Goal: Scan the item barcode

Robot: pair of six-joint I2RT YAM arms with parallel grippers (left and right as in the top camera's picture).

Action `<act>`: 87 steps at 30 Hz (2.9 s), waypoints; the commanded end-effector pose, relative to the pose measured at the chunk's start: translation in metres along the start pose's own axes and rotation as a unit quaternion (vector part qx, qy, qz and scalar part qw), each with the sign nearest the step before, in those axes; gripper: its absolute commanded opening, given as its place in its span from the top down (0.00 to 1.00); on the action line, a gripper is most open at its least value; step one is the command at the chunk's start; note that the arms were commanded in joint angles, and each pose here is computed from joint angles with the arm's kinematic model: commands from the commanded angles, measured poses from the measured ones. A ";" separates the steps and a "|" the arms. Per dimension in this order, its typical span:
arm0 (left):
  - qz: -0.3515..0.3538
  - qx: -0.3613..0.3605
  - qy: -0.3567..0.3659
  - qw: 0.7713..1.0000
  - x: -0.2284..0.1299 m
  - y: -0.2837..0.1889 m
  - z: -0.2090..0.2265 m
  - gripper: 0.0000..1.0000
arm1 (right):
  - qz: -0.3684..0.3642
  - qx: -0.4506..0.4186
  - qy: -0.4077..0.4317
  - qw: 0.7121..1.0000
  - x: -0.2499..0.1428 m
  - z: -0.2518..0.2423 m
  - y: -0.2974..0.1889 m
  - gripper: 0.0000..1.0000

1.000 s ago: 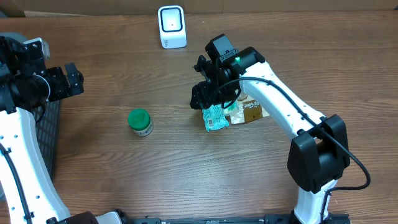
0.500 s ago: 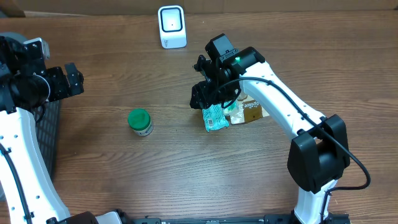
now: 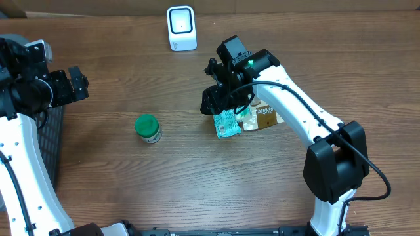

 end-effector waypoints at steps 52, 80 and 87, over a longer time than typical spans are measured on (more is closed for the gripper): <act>-0.001 -0.006 0.008 1.000 0.002 0.001 -0.003 0.01 | -0.067 -0.003 -0.002 0.998 0.034 0.049 0.069 0.34; -0.001 -0.006 0.007 1.000 0.001 0.001 -0.002 0.00 | -0.059 -0.010 -0.007 0.998 0.028 0.052 0.072 0.34; -0.001 -0.006 0.007 1.000 0.001 0.001 -0.002 0.00 | -0.058 -0.010 -0.007 0.998 0.028 0.052 0.072 0.34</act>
Point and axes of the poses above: each gripper's point midway between its finger pads, its own y axis out along the fingers, its own z axis along the line the jaws close on, x = y × z, the point moved 1 cm from there along -y, back along the fingers, and after that the axes turned 3 degrees about y, right-handed, at the moved point
